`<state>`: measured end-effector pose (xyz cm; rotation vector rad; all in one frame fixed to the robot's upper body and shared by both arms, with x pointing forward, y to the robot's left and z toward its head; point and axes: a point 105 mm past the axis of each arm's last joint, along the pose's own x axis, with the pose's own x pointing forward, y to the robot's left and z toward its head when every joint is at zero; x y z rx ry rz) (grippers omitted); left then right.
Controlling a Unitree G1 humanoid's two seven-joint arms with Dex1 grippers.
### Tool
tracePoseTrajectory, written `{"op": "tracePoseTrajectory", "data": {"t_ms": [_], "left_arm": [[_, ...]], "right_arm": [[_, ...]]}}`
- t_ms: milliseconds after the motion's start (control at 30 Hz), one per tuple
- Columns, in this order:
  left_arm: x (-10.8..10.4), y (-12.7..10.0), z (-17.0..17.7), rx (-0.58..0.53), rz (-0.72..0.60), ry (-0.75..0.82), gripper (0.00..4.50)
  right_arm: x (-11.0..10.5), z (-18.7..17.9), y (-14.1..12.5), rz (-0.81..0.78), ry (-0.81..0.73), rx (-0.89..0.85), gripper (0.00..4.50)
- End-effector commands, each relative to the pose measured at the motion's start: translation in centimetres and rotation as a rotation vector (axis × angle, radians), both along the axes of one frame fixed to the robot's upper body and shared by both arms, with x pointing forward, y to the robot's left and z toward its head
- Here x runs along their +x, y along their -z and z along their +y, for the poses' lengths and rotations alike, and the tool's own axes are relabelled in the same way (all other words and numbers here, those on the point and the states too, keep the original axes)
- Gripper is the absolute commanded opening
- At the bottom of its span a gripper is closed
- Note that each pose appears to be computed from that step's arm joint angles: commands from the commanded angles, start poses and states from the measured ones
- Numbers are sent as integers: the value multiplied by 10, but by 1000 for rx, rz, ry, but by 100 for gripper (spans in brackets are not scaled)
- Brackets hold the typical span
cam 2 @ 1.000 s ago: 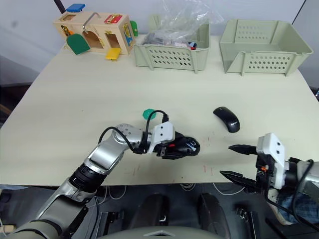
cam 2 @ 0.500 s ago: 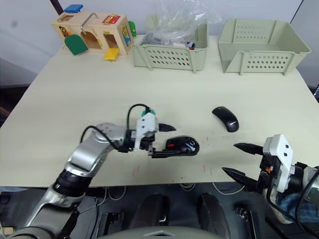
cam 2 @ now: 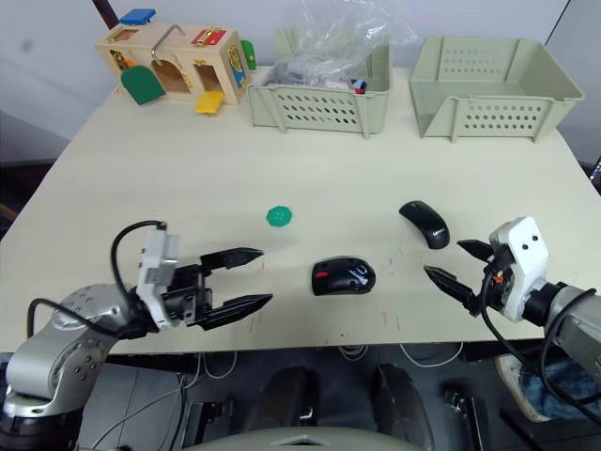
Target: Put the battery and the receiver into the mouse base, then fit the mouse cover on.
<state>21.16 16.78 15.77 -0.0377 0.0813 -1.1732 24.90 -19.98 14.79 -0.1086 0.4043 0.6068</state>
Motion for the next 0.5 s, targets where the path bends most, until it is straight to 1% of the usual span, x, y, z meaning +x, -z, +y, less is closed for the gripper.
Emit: {"op": "tracePoseTrajectory", "data": {"t_ms": [33,67,200,367,500], "left_arm": [[-18,-20,1,-56,-61,73,447],[-20,-20,2,-59,-67,68,447],[-22,-18,5,-63,-73,44,447],[-22,-20,-1,-73,-82,41,447],[-22,-19,-2,-57,-86,45,447]], "right_arm": [[14,-2,0,54,47,-18,450],[19,-5,1,81,80,-18,450],[42,-11,-2,79,127,-58,450],[60,-12,-3,89,129,-38,450],[71,-15,-2,64,154,-47,450]]}}
